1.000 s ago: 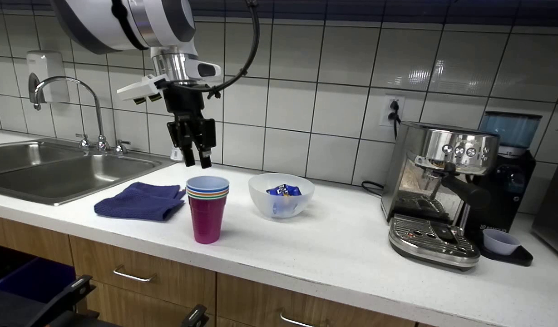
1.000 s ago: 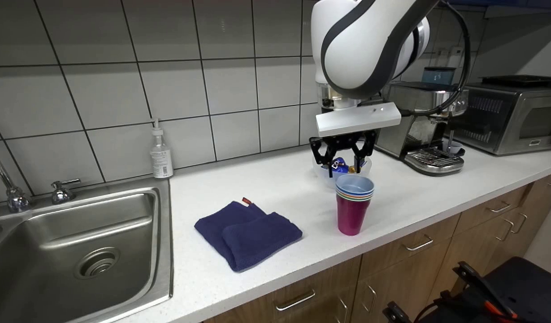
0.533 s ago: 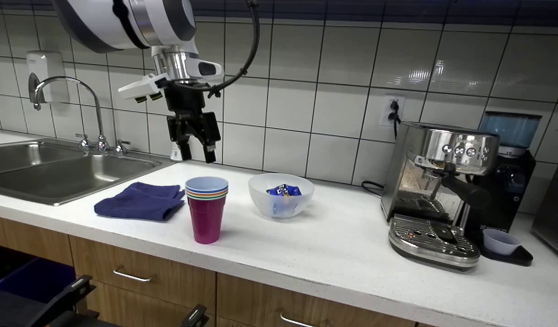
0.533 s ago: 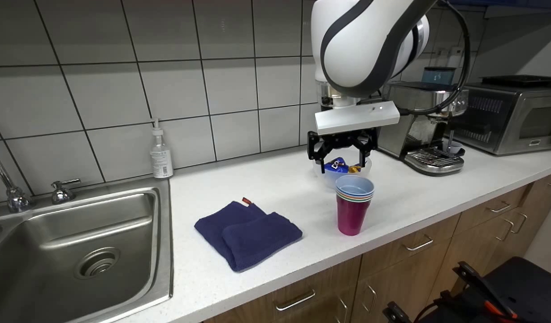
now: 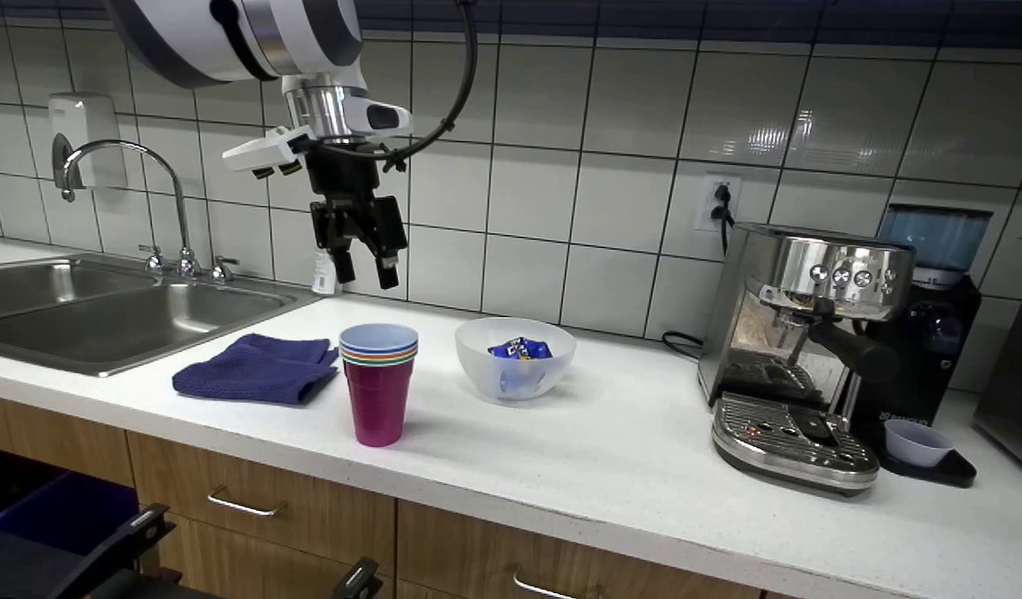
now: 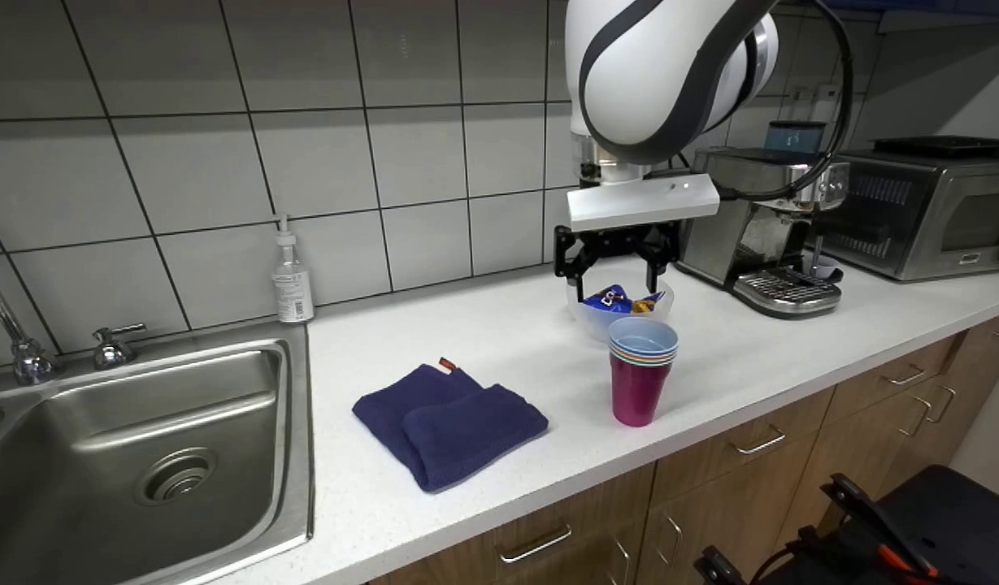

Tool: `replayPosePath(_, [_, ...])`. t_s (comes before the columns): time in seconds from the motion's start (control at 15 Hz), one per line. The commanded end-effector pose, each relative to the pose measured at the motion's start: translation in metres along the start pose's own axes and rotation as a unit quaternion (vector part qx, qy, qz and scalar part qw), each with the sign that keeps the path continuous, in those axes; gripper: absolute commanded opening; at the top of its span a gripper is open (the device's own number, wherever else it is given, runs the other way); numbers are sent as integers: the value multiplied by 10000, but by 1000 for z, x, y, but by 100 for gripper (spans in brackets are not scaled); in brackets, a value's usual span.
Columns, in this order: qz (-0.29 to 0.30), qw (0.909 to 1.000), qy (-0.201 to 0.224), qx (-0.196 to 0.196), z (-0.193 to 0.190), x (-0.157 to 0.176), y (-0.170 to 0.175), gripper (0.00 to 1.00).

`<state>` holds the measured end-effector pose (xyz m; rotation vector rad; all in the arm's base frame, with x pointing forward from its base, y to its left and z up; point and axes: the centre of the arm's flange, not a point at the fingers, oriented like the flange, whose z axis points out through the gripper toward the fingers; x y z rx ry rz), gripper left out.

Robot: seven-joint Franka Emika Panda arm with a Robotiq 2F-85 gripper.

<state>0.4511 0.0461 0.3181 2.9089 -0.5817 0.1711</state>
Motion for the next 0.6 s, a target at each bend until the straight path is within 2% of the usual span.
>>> replayPosePath(0.0, [11, 10000, 16, 12, -2, 1, 0, 100])
replayPosePath(0.53, [29, 10000, 36, 25, -4, 2, 1, 100])
